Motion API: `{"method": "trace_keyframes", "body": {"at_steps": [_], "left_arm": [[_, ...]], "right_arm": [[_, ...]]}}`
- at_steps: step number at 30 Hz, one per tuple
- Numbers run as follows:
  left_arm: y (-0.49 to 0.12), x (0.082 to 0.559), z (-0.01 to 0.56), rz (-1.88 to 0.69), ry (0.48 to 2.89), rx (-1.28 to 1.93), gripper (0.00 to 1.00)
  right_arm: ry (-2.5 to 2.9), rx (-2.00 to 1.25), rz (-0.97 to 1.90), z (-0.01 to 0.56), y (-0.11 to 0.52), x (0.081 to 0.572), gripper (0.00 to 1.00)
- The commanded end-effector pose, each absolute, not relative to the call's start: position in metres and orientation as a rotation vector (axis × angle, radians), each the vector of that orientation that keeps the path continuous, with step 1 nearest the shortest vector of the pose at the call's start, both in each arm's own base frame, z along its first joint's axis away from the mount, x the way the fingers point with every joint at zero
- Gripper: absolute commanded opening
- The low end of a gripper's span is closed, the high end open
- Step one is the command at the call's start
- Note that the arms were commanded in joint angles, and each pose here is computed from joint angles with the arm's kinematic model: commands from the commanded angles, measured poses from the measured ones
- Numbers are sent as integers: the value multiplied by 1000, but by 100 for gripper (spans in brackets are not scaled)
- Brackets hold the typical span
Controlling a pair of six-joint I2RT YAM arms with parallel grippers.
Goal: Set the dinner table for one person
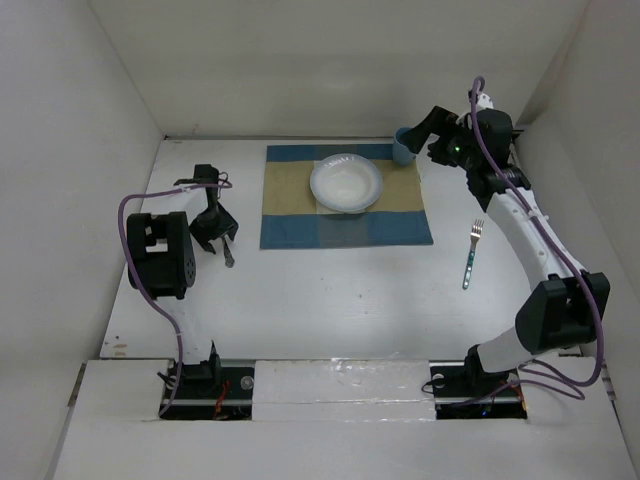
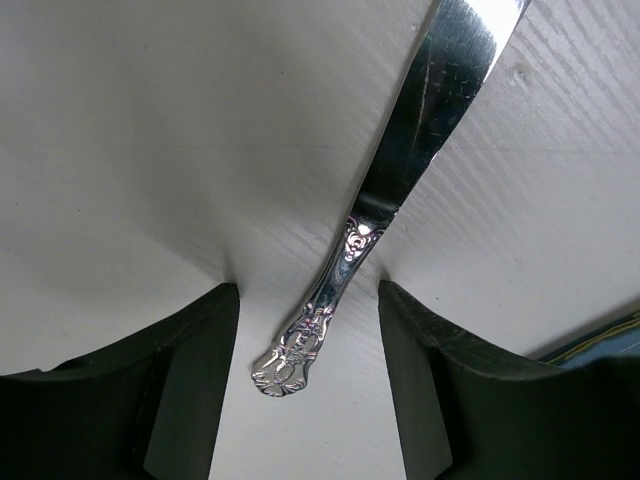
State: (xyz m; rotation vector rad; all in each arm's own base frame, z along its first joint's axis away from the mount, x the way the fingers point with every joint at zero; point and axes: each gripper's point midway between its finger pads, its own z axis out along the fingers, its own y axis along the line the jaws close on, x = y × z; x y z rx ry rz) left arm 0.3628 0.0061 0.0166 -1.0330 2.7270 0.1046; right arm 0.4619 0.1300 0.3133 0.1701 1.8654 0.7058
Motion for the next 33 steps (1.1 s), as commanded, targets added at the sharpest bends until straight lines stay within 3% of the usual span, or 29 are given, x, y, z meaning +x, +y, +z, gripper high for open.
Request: {"method": "trace_keyframes", "body": {"at_steps": [1, 6, 11, 15, 20, 21, 27, 33], "left_arm": [[7, 331, -29, 199, 2874, -1062, 52], [7, 333, -37, 209, 2890, -1066, 46], [11, 338, -38, 240, 2885, -1064, 46], [11, 337, -41, 245, 2893, -1066, 35], [9, 330, -54, 251, 2932, -1061, 10], [7, 328, -57, 236, 2949, -1066, 0], [3, 330, -59, 198, 2949, -1053, 0], [0, 351, -2, 273, 2809, -905, 0]], "right_arm": [[1711, 127, 739, 363, 123, 454, 100], [1666, 113, 755, 379, 120, 442, 100], [1667, 104, 764, 378, 121, 436, 100], [1636, 93, 766, 387, 119, 432, 100], [1631, 66, 788, 390, 122, 421, 100], [1609, 74, 787, 398, 118, 419, 100], [1561, 47, 793, 416, 112, 398, 100], [1529, 31, 802, 427, 106, 385, 100]]}}
